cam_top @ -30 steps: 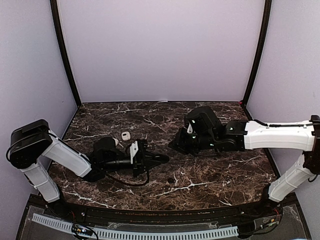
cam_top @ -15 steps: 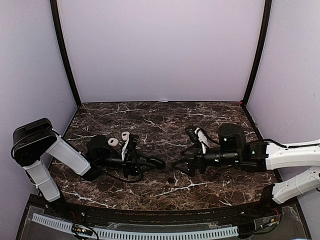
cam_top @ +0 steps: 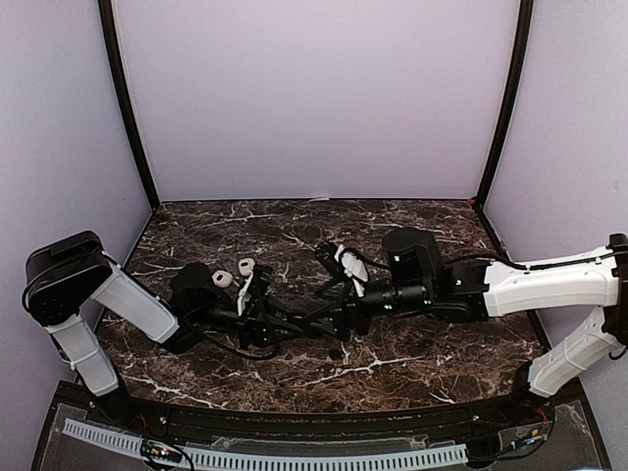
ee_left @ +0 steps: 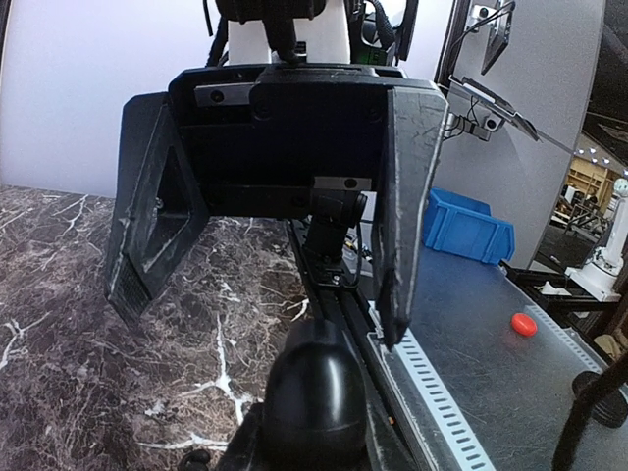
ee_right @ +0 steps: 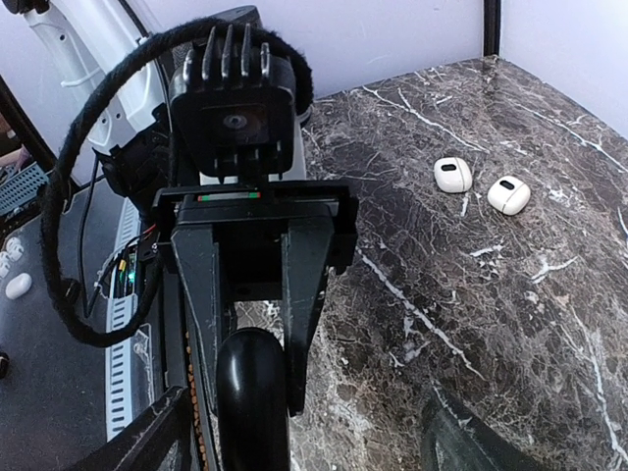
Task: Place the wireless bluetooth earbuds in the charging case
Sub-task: Open the charging case.
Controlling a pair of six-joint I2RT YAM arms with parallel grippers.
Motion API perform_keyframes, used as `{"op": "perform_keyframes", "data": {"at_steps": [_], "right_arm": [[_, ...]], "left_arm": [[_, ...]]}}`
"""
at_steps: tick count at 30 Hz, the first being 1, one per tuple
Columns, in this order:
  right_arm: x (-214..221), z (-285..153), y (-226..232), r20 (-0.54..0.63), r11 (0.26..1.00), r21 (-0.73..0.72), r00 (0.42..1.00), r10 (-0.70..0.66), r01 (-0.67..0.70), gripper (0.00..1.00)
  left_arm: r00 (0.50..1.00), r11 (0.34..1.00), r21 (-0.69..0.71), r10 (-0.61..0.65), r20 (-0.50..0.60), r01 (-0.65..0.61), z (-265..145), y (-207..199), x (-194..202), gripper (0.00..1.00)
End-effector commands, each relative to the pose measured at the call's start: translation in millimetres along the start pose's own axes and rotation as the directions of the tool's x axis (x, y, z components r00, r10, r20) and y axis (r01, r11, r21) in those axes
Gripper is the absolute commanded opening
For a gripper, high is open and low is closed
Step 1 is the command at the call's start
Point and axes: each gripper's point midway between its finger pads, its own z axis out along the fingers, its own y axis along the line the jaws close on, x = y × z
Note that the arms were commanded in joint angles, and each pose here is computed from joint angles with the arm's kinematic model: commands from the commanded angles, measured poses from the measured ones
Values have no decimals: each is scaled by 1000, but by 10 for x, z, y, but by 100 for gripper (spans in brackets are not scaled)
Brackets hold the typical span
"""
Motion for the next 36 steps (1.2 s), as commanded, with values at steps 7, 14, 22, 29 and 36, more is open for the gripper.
{"op": "perform_keyframes", "data": {"at_steps": [7,14,22,29,36], "right_arm": [[-24,31,-175,1,994,112,1000,-18,18,72],[-92,-193,-413,77,980,190,996,42,-56,64],[-86,-319,-452,86,976,207,995,48,-65,65],[-69,-342,-269,80,994,110,997,15,-24,72],[141,-335,-398,5,982,177,998,62,-62,54]], "left_arm": [[999,996,75,51,1,-51,18,-99,-45,9],[998,990,127,66,5,-66,-3,-207,-31,8],[1000,996,89,28,13,-29,11,-118,-31,8],[1000,998,64,-19,18,18,5,-57,-13,8],[999,998,59,-19,43,17,-87,-83,-16,9]]}}
